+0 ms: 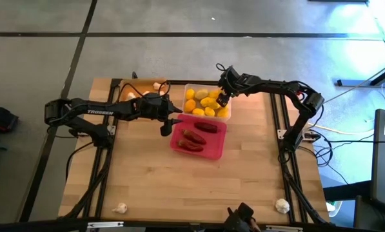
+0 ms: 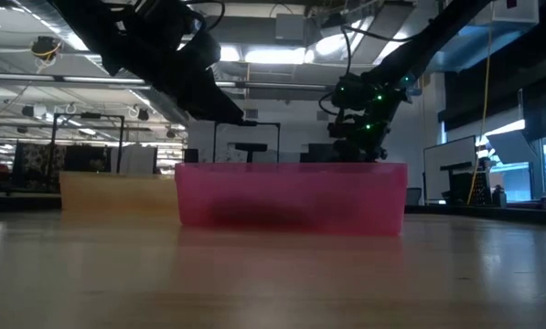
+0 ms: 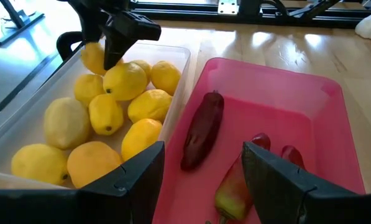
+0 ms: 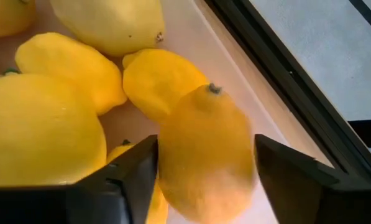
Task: Sort produce into baskets
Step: Put the yellow lemon in the transparent bin, then put the white garlic in the orange bin
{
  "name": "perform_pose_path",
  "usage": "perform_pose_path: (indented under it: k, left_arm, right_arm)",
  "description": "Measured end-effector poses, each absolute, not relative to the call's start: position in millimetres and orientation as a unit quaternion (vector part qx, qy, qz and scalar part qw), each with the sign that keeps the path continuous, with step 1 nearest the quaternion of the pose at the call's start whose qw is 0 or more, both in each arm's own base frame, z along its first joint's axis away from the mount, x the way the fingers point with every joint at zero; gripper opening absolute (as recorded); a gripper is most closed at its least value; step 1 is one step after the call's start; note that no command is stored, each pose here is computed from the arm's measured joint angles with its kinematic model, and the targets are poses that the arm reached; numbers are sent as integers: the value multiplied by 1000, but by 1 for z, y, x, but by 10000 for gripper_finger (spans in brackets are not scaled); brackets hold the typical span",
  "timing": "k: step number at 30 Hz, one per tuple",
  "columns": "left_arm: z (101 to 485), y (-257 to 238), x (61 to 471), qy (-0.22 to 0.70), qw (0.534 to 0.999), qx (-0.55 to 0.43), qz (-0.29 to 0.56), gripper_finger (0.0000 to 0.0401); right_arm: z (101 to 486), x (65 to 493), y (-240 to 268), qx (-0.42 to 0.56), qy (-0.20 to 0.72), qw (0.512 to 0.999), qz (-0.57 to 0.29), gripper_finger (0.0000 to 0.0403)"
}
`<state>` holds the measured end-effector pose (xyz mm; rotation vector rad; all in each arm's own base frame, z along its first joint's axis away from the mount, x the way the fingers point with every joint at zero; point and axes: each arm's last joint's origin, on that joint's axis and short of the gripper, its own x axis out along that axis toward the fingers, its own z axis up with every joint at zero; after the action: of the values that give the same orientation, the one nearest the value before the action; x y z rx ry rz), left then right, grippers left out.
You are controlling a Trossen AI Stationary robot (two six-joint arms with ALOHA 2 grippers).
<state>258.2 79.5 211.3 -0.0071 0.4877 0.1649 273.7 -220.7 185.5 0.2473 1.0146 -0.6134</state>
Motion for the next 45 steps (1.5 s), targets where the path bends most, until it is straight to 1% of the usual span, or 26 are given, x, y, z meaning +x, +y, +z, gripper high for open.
perform_pose_path:
  k: [3,6,12,16,22,25,29,34,40,45]
  left_arm:
    - [211,80,258,241,967,-4,81,210]
    - [211,80,258,241,967,-4,81,210]
    - [211,79,258,241,967,-8,82,210]
    - [211,79,258,240,967,-15,84,210]
    - [211,79,258,241,967,-15,84,210]
    - [210,78,258,245,964,-47,90,210]
    - [208,74,258,252,961,-74,89,210]
    - [208,58,262,256,961,-85,65,210]
    - [208,33,267,255,963,-87,27,210]
    - [208,13,269,257,961,-98,21,210]
  right_arm:
    - [186,274,-220,118,476,823,-286,290]
    - [192,272,-219,111,472,824,-294,309]
    - [218,265,-208,101,454,835,-293,316]
    - [245,260,-184,87,444,848,-276,316]
    - [274,248,-126,74,479,848,-214,316]
    - [279,243,-94,85,505,839,-184,316]
    - [279,239,-53,97,550,816,-149,317]
    - [275,233,0,100,601,785,-113,317]
    - [275,224,59,95,612,781,-78,317]
    - [274,208,101,107,624,773,-45,317]
